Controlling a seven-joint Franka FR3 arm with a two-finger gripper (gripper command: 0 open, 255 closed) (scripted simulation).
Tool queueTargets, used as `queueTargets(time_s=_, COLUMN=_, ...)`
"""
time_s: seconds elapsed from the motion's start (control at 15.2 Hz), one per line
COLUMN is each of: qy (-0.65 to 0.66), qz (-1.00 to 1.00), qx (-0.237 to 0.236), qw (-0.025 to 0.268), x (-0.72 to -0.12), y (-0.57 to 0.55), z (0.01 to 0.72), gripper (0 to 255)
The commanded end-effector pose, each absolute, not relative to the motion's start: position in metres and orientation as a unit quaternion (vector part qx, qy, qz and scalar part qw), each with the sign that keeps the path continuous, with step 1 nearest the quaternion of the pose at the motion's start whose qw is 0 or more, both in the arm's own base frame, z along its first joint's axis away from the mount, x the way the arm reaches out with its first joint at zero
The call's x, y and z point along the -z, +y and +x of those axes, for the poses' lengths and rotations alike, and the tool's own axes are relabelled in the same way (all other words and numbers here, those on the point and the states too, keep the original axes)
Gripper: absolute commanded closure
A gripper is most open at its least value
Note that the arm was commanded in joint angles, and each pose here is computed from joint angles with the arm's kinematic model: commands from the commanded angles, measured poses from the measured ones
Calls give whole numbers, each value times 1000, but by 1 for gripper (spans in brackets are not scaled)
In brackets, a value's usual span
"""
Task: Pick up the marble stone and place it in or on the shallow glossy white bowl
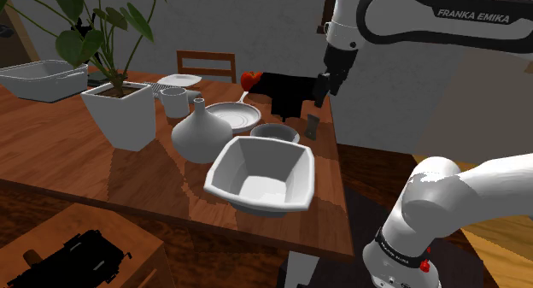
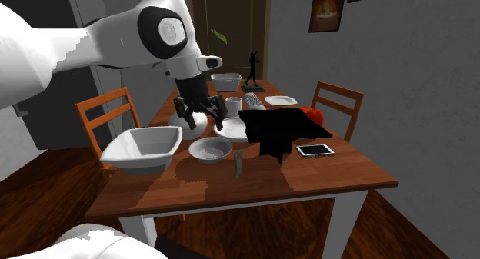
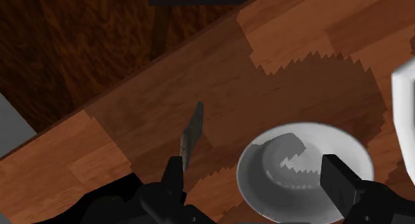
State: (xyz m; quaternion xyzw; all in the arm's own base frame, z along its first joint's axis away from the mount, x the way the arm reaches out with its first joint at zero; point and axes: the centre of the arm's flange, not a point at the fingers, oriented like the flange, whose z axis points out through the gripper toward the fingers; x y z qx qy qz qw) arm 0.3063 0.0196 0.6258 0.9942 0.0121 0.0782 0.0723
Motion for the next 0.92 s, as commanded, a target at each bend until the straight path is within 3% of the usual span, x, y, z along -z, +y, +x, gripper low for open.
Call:
queueTargets(time_s=0.0, qy=12, qz=994, qx=-78, qw=72, x=-626, y=20, z=306, gripper=0)
queueTargets(time_s=0.86, qy=-56, qz=987, qx=148, qw=-16, x=-519, y=-89, z=473, gripper=0)
